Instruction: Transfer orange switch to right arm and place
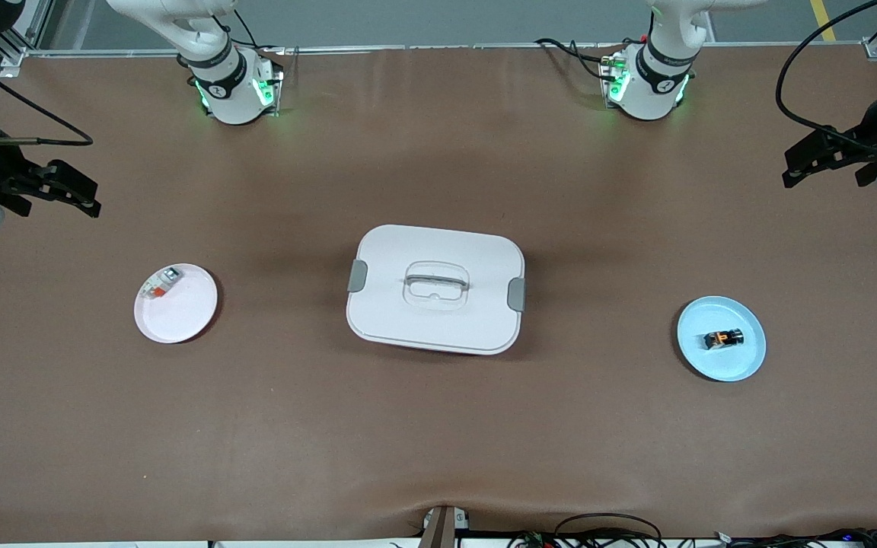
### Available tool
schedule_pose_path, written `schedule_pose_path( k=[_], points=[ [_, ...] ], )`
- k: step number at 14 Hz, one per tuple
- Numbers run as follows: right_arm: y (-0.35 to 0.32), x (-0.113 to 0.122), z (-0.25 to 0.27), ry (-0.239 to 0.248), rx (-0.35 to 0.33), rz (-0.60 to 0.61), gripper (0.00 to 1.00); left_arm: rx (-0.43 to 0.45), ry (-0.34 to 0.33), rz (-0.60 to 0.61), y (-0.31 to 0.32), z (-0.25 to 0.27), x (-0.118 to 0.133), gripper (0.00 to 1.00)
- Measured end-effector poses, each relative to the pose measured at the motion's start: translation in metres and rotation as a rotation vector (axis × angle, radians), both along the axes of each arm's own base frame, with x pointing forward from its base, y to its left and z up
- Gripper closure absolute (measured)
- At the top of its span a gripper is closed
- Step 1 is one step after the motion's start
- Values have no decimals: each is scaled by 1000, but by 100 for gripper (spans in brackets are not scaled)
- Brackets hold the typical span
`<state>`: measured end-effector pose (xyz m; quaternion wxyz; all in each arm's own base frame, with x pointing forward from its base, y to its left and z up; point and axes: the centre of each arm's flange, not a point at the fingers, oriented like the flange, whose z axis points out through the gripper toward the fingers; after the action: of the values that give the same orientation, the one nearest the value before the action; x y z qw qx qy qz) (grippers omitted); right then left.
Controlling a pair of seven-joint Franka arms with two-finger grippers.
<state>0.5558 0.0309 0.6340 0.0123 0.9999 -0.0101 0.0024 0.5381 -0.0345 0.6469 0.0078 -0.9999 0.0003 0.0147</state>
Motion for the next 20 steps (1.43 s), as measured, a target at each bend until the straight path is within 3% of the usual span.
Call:
schedule_pose_path(
  k=[4,9,15,20],
  points=[
    [3,0,0,1,0,5,0,27,35,12,10,-33,20,0],
    [3,0,0,1,0,5,0,49,-6,6,16,-117,50,0],
    [3,0,0,1,0,5,0,44,8,35,45,-207,84,0],
    [3,0,0,0,0,5,0,106,21,-6,50,-253,99,0]
  ],
)
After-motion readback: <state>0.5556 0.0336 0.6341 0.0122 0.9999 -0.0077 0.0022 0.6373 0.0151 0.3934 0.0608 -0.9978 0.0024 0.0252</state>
